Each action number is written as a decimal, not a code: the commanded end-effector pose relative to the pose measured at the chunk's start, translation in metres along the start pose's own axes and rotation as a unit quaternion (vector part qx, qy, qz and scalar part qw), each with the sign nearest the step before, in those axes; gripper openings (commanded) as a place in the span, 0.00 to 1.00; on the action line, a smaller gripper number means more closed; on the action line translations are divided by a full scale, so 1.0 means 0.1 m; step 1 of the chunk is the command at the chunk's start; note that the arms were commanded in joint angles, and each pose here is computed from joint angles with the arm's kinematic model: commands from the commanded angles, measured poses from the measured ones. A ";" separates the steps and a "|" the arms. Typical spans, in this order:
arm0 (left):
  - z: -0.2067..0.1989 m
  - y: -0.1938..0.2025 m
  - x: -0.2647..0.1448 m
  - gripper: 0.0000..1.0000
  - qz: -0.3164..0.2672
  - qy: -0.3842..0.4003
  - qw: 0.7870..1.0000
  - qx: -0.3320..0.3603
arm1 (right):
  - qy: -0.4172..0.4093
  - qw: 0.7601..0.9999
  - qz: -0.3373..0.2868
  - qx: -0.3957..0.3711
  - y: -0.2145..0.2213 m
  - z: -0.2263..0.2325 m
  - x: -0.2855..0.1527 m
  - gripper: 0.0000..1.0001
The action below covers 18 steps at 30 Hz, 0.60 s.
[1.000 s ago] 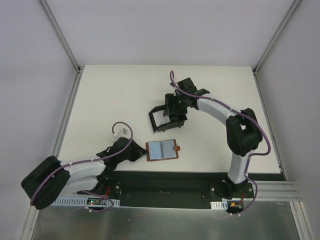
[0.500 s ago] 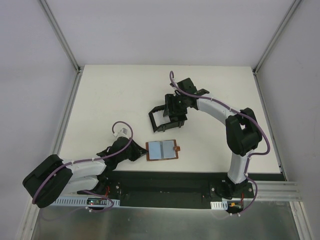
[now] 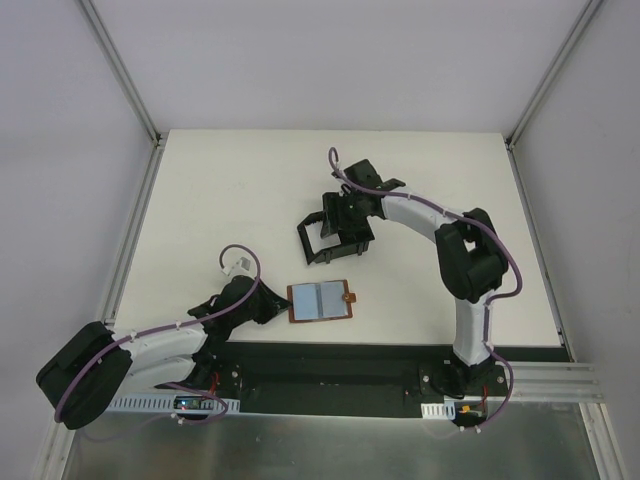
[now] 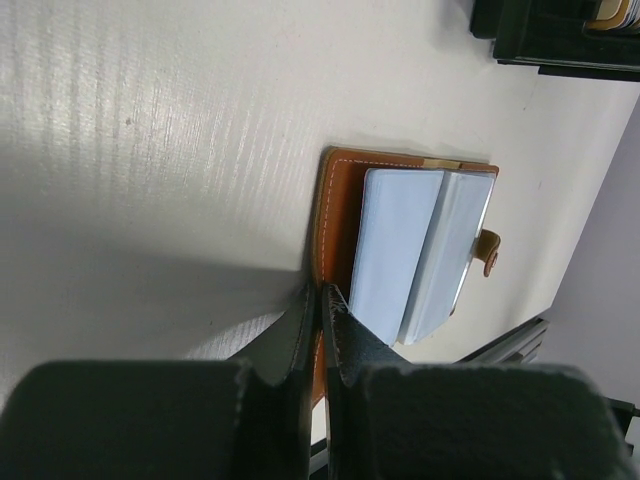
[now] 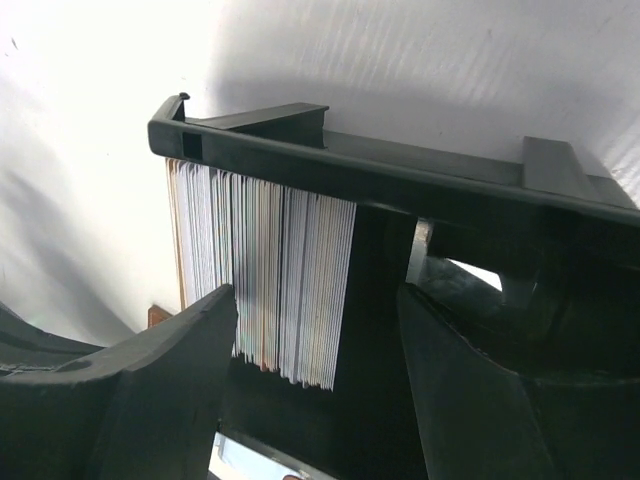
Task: Put the credit cards into the card holder
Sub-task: Pick up the credit card from the storage box.
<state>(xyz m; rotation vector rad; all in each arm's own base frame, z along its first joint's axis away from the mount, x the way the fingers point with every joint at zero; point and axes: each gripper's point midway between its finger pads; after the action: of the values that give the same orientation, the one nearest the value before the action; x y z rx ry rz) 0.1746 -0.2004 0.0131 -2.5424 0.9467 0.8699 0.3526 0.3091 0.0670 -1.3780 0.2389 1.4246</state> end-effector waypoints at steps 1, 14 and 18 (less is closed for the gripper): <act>0.32 -0.08 -0.01 0.00 -0.021 -0.052 0.998 0.009 | -0.009 1.000 -0.011 -0.006 -0.13 0.10 0.05 0.68; 0.33 -0.06 0.01 0.00 -0.014 -0.059 0.998 0.010 | -0.037 0.998 -0.039 -0.020 -0.23 0.27 -0.13 0.56; 0.34 -0.05 0.02 0.00 -0.010 -0.065 0.998 0.011 | -0.040 0.998 -0.042 -0.019 -0.25 0.29 -0.17 0.53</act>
<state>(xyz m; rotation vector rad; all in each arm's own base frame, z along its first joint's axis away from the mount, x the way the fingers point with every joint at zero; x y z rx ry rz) 0.1749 -0.2006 0.0108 -2.5383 0.9441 0.8777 0.3502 0.3209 0.0651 -1.3651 0.2098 1.4463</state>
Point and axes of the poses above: each gripper's point midway between its finger pads, its own x axis out along the fingers, its own z axis along the line the jaws close on, y = z × x, and after that the axes turned 15 degrees about -x, right-handed
